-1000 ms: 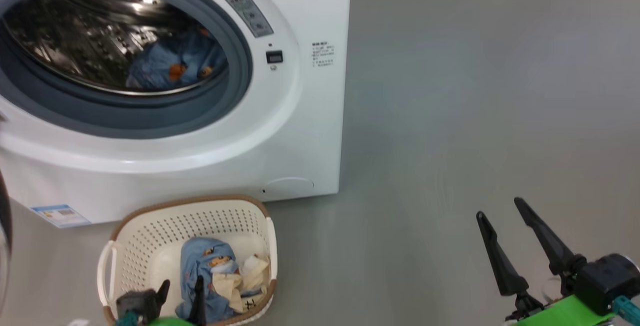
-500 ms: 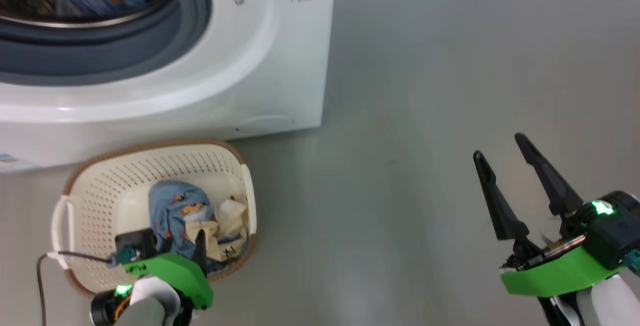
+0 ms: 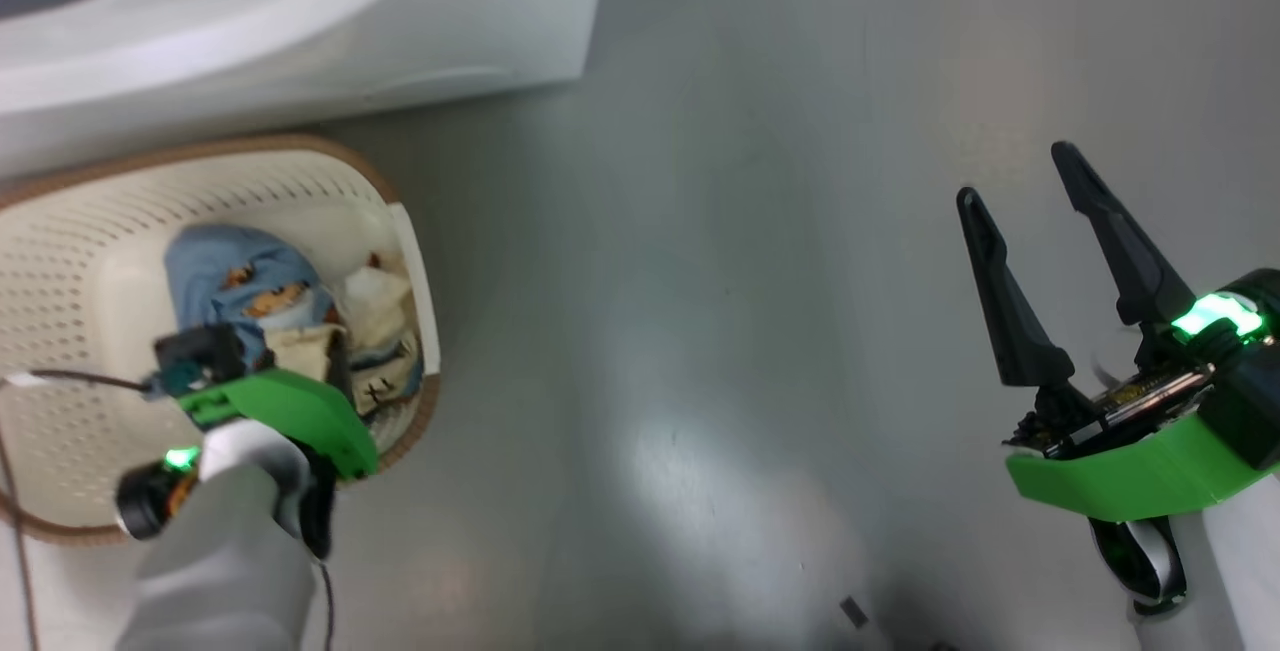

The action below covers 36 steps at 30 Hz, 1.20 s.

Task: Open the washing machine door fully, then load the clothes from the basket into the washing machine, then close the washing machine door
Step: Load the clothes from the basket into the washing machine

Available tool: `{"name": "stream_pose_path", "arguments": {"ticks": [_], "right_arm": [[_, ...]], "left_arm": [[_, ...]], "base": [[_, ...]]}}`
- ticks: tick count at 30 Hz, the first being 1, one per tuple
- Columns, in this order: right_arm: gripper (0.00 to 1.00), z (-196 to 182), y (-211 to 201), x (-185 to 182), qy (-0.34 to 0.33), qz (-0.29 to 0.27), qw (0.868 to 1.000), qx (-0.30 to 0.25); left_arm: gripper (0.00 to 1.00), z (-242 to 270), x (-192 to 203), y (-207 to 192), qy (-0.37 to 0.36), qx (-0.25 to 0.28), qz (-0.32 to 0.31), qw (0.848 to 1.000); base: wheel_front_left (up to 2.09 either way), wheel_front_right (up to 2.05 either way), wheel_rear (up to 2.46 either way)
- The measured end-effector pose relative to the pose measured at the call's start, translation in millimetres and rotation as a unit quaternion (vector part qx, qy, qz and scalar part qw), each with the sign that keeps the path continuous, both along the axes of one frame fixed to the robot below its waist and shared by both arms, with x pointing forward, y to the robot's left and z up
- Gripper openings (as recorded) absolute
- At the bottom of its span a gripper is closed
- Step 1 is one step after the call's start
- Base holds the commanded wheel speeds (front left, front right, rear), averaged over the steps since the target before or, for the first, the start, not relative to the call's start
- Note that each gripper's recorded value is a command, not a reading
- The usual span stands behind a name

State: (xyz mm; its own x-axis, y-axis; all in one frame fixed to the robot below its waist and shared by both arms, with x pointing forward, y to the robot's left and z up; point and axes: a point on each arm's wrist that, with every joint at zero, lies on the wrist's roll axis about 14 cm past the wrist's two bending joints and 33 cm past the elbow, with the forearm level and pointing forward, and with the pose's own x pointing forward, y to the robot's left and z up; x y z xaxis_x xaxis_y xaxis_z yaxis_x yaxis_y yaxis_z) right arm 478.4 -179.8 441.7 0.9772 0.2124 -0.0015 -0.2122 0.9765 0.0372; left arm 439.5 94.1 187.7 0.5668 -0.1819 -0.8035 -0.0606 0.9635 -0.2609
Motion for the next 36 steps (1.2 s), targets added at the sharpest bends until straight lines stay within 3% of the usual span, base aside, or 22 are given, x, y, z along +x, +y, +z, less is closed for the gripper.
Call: {"name": "stream_pose_path", "arguments": {"ticks": [9, 19, 20, 21, 22, 23, 36], "right_arm": [[1.0, -58.6, -10.6, 10.0, 0.056, -0.013, 0.998, -0.01], [1.0, -94.3, -10.4, 13.3, 0.088, -0.009, 0.996, -0.015], [1.0, -96.4, -10.8, 12.9, 0.09, -0.01, 0.996, -0.015], [1.0, -98.7, -11.6, 12.4, 0.092, -0.01, 0.996, -0.016], [1.0, -101.2, -12.5, 11.7, 0.095, -0.012, 0.995, -0.018], [1.0, -103.8, -13.5, 10.9, 0.099, -0.013, 0.995, -0.019], [1.0, -103.2, -13.4, 12.3, 0.097, -0.013, 0.995, -0.018]], "left_arm": [[1.0, -66.7, 22.5, 37.0, 0.05, 0.06, 0.014, 0.997], [1.0, -118.7, 17.3, 42.4, 0.111, 0.089, -0.007, 0.99], [0.88, -122.2, 17.8, 43.2, 0.113, 0.092, -0.009, 0.989], [0.49, -125.5, 18.3, 44.0, 0.114, 0.094, -0.011, 0.989], [0.31, -128.4, 19.0, 43.5, 0.115, 0.095, -0.012, 0.989], [0.0, -131.0, 19.5, 42.6, 0.116, 0.097, -0.015, 0.988], [0.0, -126.6, 22.7, 41.3, 0.096, 0.094, -0.016, 0.991]], "base": [[0.0, 0.0, 0.0], [0.0, 0.0, 0.0], [0.0, 0.0, 0.0], [0.0, 0.0, 0.0], [0.0, 0.0, 0.0], [0.0, 0.0, 0.0], [0.0, 0.0, 0.0]]}}
